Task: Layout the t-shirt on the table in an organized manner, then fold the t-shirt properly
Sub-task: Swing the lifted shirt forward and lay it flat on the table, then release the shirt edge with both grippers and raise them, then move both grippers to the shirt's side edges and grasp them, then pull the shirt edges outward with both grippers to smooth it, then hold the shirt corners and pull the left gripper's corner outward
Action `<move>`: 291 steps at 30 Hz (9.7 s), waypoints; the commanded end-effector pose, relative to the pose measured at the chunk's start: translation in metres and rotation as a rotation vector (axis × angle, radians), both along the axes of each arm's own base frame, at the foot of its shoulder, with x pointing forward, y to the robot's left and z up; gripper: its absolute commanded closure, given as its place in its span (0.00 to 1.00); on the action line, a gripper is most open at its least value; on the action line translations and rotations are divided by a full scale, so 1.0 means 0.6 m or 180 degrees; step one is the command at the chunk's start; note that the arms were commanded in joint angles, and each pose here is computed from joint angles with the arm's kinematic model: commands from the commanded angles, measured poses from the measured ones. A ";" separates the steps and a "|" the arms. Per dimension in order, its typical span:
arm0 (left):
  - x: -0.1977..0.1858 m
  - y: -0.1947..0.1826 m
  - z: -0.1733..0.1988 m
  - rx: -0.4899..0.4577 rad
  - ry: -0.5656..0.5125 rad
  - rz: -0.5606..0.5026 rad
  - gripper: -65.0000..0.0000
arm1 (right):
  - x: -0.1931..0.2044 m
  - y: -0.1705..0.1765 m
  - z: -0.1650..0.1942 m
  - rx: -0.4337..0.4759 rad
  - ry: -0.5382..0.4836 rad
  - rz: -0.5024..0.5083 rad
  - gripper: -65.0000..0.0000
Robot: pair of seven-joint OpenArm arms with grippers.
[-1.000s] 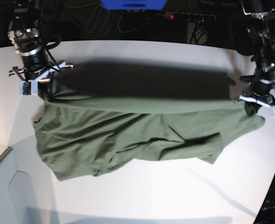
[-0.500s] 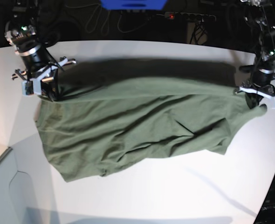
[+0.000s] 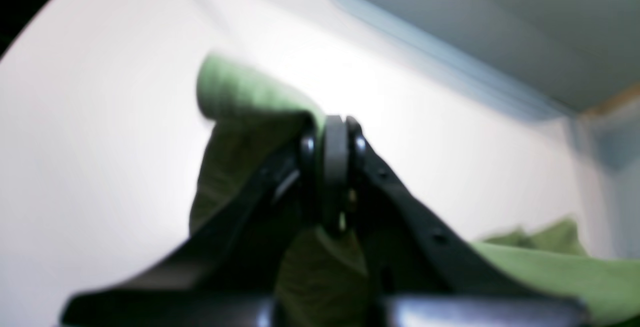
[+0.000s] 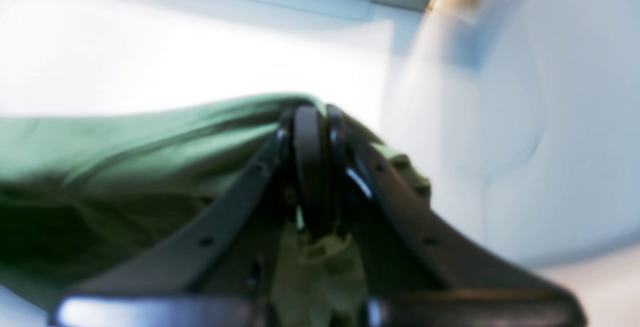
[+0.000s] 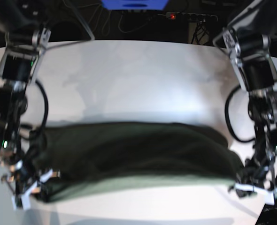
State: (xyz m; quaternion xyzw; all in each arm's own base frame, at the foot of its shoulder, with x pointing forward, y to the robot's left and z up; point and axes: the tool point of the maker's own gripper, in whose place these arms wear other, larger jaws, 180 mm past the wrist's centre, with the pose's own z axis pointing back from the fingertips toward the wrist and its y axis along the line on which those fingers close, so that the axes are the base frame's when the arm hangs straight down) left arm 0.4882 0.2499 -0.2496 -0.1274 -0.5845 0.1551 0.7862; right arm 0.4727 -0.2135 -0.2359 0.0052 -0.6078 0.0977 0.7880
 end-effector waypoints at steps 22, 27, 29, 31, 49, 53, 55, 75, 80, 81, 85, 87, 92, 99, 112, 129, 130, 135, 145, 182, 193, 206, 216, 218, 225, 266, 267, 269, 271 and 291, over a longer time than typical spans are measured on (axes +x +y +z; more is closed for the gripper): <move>0.124 -0.058 0.365 0.0274 -0.1235 -0.0311 1.00 | 0.061 -0.056 0.377 -0.0345 -0.1508 -0.0101 1.00; 0.029 -0.009 0.203 0.0370 -0.0870 -0.0106 1.00 | -0.018 -0.041 0.215 -0.0232 -0.1159 -0.0033 1.00; -0.018 0.014 0.131 0.0375 -0.0646 -0.0005 1.00 | -0.059 -0.032 0.140 -0.0110 -0.0927 0.0028 1.00; -0.058 0.030 0.071 0.0348 -0.0427 0.0066 1.00 | -0.091 -0.025 0.076 0.0020 -0.0710 0.0067 1.00; -0.289 0.055 -0.192 -0.0428 0.0668 0.0265 1.00 | -0.363 0.040 -0.189 0.0521 0.0354 0.0334 1.00; -0.303 0.082 -0.190 -0.0432 0.0649 0.0419 1.00 | -0.389 0.056 -0.201 0.0555 0.0472 0.0512 1.00; -0.319 0.094 -0.197 -0.0432 0.0699 0.0490 1.00 | -0.399 0.057 -0.207 0.0552 0.0531 0.0544 1.00; -0.456 0.077 -0.292 -0.0508 0.1583 0.0383 0.95 | -0.446 0.066 -0.252 0.0388 0.1089 0.0857 0.98; -0.488 0.075 -0.298 -0.0617 0.1918 0.0318 0.72 | -0.440 0.020 -0.236 0.0221 0.1076 0.0646 0.77; -0.494 0.073 -0.295 -0.0648 0.1947 0.0324 0.68 | -0.437 0.008 -0.227 0.0189 0.1030 0.0587 0.73; -0.520 0.099 -0.255 -0.0658 0.1883 0.0542 0.52 | -0.424 -0.025 -0.191 0.0046 0.0848 0.0443 0.60; -0.531 0.112 -0.224 -0.0626 0.1794 0.0666 0.47 | -0.418 -0.041 -0.178 -0.0005 0.0781 0.0366 0.55; -0.515 0.137 -0.159 -0.0509 0.1448 0.0864 0.47 | -0.378 -0.044 -0.156 -0.0004 0.0586 0.0343 0.53; -0.385 0.118 -0.188 -0.0901 0.1276 0.0736 0.47 | -0.301 -0.001 -0.171 0.0226 0.0539 0.0484 0.55; -0.331 0.097 -0.356 -0.1104 0.1881 0.0956 0.87 | -0.239 0.071 -0.277 0.0293 0.1237 0.0847 1.00; -0.181 0.042 -0.373 -0.0481 0.1615 0.0473 1.00 | -0.171 0.092 -0.368 0.0087 0.1647 0.0850 1.00; -0.170 0.044 -0.370 -0.0478 0.1586 0.0479 1.00 | -0.163 0.088 -0.368 0.0121 0.1634 0.0836 1.00; -0.139 0.059 -0.365 -0.0512 0.1498 0.0590 1.00 | -0.125 0.067 -0.372 0.0338 0.1554 0.0702 1.00; -0.150 0.059 -0.367 -0.0591 0.1628 0.0534 1.00 | -0.020 -0.068 -0.337 0.0162 0.1115 -0.0748 1.00; -0.359 0.150 -0.284 -0.0724 0.1381 0.0727 0.35 | -0.102 -0.193 -0.361 0.0566 0.1191 -0.1200 1.00; -0.403 0.163 -0.320 -0.0270 0.1766 0.0741 0.35 | -0.143 -0.168 -0.300 0.0194 0.0649 -0.0994 0.83; -0.395 0.104 -0.344 -0.0338 0.1854 0.0522 0.69 | -0.347 -0.014 -0.203 -0.0015 0.0230 -0.0566 0.83; -0.394 0.103 -0.343 -0.0349 0.1848 0.0520 0.99 | -0.488 0.079 -0.273 0.0318 0.0908 0.0073 0.55; -0.394 0.104 -0.343 -0.0339 0.1850 0.0521 0.99 | -0.500 0.078 -0.283 0.0334 0.0972 0.0058 0.49; -0.399 0.104 -0.345 -0.0341 0.1866 0.0517 0.99 | -0.526 0.028 -0.348 0.0414 0.1274 -0.0277 0.41; -0.420 0.103 -0.352 -0.0349 0.1934 0.0520 0.99 | -0.219 -0.035 -0.274 0.0032 0.0532 -0.0193 0.75; -0.420 0.103 -0.352 -0.0349 0.1934 0.0520 0.99 | -0.214 -0.036 -0.275 -0.0033 0.0547 -0.0183 0.68; -0.420 0.102 -0.352 -0.0350 0.1936 0.0518 0.99 | -0.215 -0.037 -0.267 -0.0087 0.0510 -0.0172 0.55; -0.420 0.102 -0.352 -0.0350 0.1936 0.0518 0.99 | -0.217 -0.037 -0.252 -0.0145 0.0450 -0.0157 0.49; -0.413 0.084 -0.356 -0.0433 0.1896 0.0509 0.99 | -0.330 0.045 -0.336 0.0197 0.0888 -0.0154 0.47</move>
